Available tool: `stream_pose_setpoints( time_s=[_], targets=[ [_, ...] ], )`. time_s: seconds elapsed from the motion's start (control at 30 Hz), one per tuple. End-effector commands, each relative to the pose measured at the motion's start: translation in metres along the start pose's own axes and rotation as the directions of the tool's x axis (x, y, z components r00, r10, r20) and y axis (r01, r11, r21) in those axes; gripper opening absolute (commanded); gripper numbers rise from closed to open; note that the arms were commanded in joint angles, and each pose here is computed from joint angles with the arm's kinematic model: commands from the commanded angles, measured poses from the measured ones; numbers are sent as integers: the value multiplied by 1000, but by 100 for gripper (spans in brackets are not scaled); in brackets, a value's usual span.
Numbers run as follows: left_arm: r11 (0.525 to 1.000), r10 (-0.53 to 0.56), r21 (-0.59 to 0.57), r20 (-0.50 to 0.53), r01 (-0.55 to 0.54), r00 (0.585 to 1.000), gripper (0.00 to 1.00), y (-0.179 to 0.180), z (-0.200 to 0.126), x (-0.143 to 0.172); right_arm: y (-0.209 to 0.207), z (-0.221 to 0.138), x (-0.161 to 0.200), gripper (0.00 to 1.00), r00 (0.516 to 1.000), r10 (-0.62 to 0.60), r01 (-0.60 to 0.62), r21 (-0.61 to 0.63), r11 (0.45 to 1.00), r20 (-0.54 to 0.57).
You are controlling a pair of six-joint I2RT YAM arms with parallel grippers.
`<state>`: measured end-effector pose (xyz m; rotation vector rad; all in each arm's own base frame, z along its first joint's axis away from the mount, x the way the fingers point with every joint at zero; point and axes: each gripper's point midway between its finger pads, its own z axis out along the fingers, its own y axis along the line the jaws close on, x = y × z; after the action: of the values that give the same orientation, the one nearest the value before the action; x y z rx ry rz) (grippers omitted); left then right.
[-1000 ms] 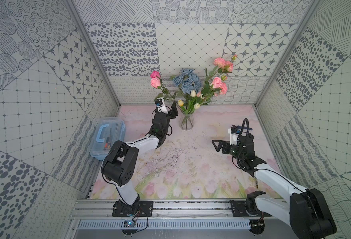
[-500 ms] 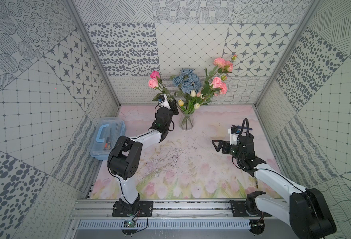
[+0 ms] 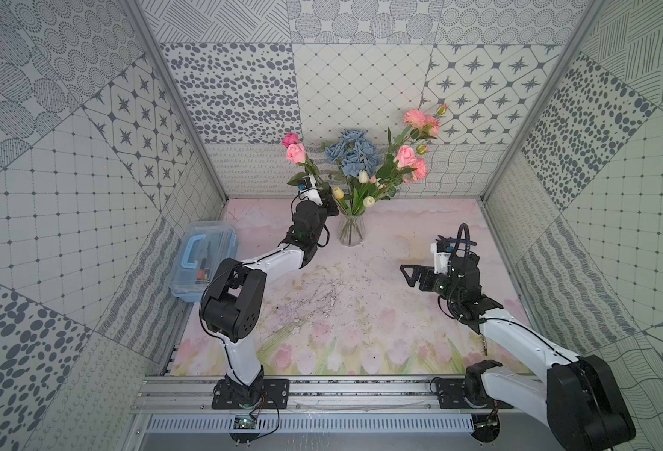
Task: Pick out pink flowers from the vase
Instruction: Pick up the flower from the vase.
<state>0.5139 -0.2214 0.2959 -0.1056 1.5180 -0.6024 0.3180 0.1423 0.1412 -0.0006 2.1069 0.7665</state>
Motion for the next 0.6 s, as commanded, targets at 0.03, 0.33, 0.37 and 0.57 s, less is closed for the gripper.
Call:
stream_pose_setpoints(
  time_s=[0.03,0.33,0.37,0.57],
  targets=[
    [997,72,-4,26,-72,997,0,-9,-2,-30,9,-6,-17,98,998,-36,37,-13,999,54],
    [987,144,56,71,-148,987,0,-39,-3,-76,16,-12,-30,98,995,-54,55,-12,998,83],
    [986,149,63,75,-154,986,0,-43,-4,-81,17,-13,-32,98,995,-55,57,-14,998,87],
    [969,207,113,103,-218,973,0,-69,-17,-123,25,-18,-41,98,992,-72,74,-24,997,100]
  ],
)
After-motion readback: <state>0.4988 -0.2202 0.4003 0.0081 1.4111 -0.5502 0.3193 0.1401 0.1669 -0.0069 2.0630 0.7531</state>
